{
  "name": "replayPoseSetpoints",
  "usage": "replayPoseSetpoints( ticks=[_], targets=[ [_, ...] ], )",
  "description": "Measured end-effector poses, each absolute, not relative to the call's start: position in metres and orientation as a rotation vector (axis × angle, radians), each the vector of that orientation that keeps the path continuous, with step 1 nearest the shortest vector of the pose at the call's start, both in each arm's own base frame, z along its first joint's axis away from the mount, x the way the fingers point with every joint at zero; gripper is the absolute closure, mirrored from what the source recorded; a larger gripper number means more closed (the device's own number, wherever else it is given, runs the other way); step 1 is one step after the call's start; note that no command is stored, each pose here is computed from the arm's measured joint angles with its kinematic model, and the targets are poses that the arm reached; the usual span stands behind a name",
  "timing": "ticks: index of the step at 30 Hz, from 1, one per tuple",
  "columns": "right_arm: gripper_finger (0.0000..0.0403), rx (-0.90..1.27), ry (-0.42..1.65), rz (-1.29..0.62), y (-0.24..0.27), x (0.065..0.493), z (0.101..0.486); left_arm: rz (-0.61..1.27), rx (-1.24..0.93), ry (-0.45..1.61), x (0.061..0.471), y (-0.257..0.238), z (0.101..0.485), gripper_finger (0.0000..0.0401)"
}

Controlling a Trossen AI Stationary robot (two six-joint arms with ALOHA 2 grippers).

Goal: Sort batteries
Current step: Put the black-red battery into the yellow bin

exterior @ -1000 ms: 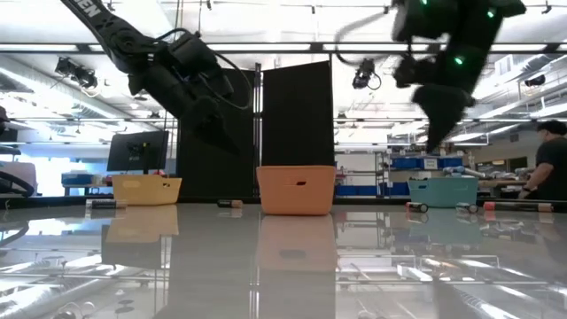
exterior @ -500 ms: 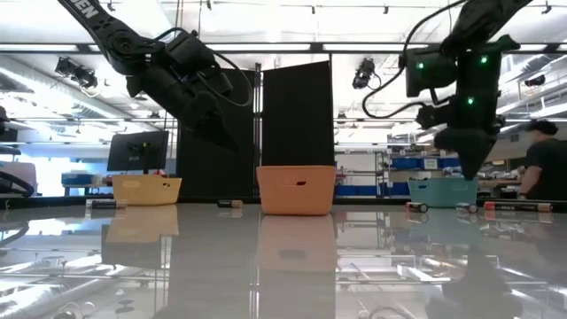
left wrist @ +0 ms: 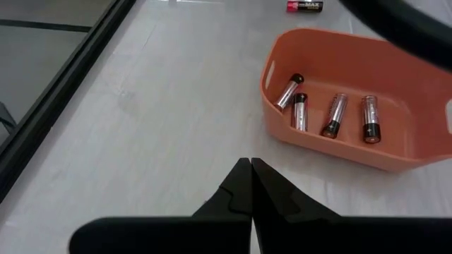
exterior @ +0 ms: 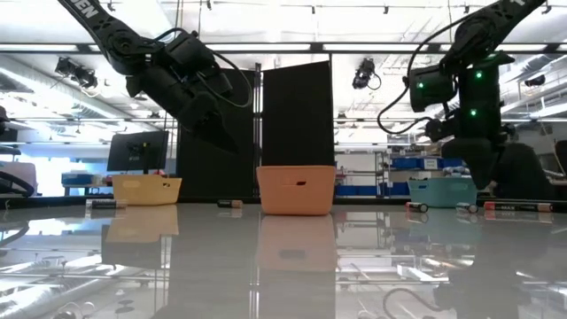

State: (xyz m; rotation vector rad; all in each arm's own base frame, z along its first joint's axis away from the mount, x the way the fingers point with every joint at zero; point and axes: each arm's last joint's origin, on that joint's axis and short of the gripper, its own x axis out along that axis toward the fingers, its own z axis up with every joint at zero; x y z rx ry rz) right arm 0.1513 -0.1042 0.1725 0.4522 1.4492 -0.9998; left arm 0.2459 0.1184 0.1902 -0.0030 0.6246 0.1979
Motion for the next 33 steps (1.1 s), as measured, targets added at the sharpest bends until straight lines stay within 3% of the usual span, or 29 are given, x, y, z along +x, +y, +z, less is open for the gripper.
replayPoseSetpoints(
  ticks=[14,23,33],
  targets=[
    [0.0265,0.544,1.413,-0.952,-0.120,0.146,0.173,0.198,-0.002,0.625,0.246,0.118,0.190,0.0397],
    [0.0264,0.436,1.422,-0.846,-0.122,0.154,0.183,0.195,0.008,0.625,0.246,0.118,0.190,0.0397],
    [0.0264,0.437,1.623,-0.767,-0.138,0.158,0.148,0.193,0.005,0.633,0.245,0.118,0.190,0.0397]
  ],
)
